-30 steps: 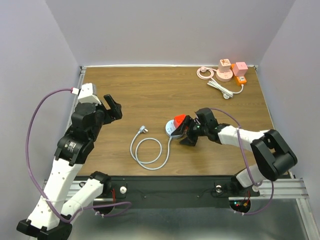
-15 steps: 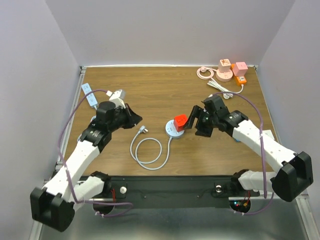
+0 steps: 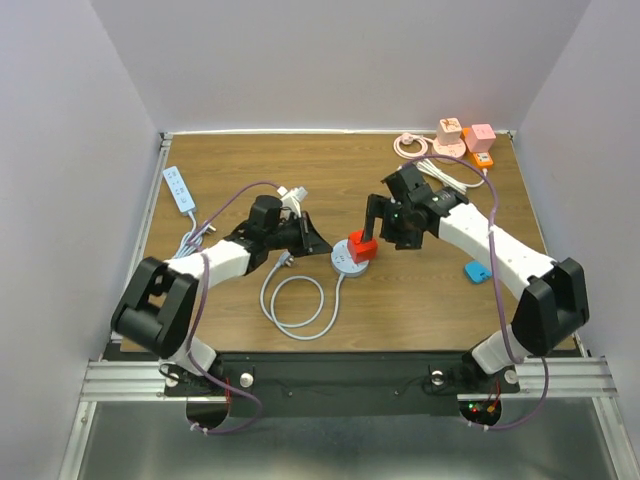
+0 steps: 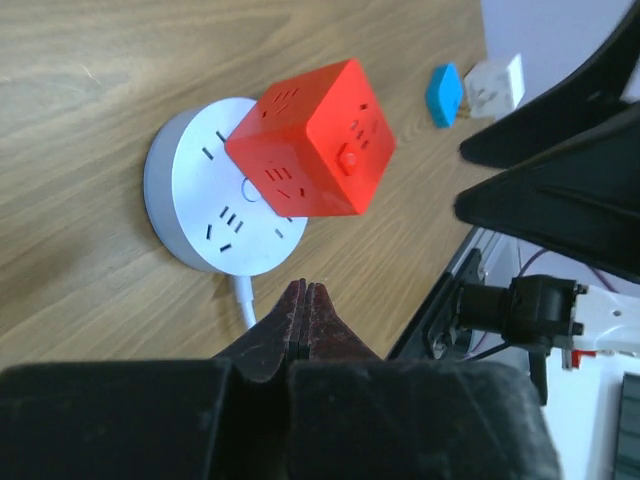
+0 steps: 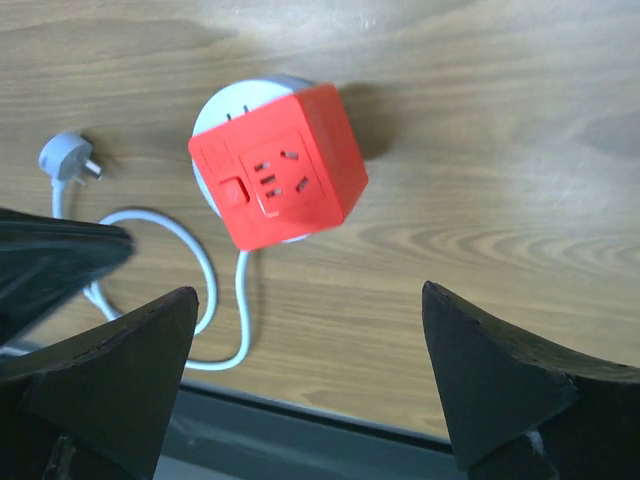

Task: Pull the plug off the socket

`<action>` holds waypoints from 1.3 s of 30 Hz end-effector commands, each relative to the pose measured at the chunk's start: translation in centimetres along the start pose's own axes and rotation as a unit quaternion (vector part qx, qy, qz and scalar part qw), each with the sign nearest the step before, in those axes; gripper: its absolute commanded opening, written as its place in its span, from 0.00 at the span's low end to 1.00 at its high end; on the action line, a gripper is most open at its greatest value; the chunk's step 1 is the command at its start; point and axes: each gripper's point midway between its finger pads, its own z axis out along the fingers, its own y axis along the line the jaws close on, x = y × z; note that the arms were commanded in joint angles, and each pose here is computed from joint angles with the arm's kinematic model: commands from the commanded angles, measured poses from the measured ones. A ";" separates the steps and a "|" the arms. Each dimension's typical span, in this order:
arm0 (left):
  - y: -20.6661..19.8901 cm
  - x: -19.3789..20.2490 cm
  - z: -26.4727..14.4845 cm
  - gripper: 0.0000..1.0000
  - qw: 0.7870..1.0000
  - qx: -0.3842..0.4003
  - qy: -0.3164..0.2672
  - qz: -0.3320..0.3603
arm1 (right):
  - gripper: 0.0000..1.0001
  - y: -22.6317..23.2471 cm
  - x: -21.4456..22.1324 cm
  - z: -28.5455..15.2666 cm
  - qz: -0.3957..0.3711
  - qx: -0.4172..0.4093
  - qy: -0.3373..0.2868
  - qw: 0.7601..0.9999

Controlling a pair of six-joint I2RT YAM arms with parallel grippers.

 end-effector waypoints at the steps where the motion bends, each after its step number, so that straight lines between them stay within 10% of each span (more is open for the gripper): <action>1: -2.3 -0.4 1.9 0.00 0.998 0.053 0.008 0.030 | 0.99 0.6 -2.8 -0.5 -0.062 0.018 -0.029 0.998; 31: 3.4 2.7 7.0 0.00 0.998 -0.007 0.052 -0.025 | 0.97 2.0 -1.3 7.8 -0.171 0.071 0.043 0.982; 34: 4.0 3.0 7.2 0.00 0.998 -0.019 0.051 -0.037 | 0.89 2.1 -1.3 8.2 -0.176 0.073 0.046 0.981; 39: 5.3 3.5 7.3 0.00 0.996 -0.048 0.047 -0.055 | 0.42 2.4 -1.0 8.6 -0.180 0.068 0.051 0.980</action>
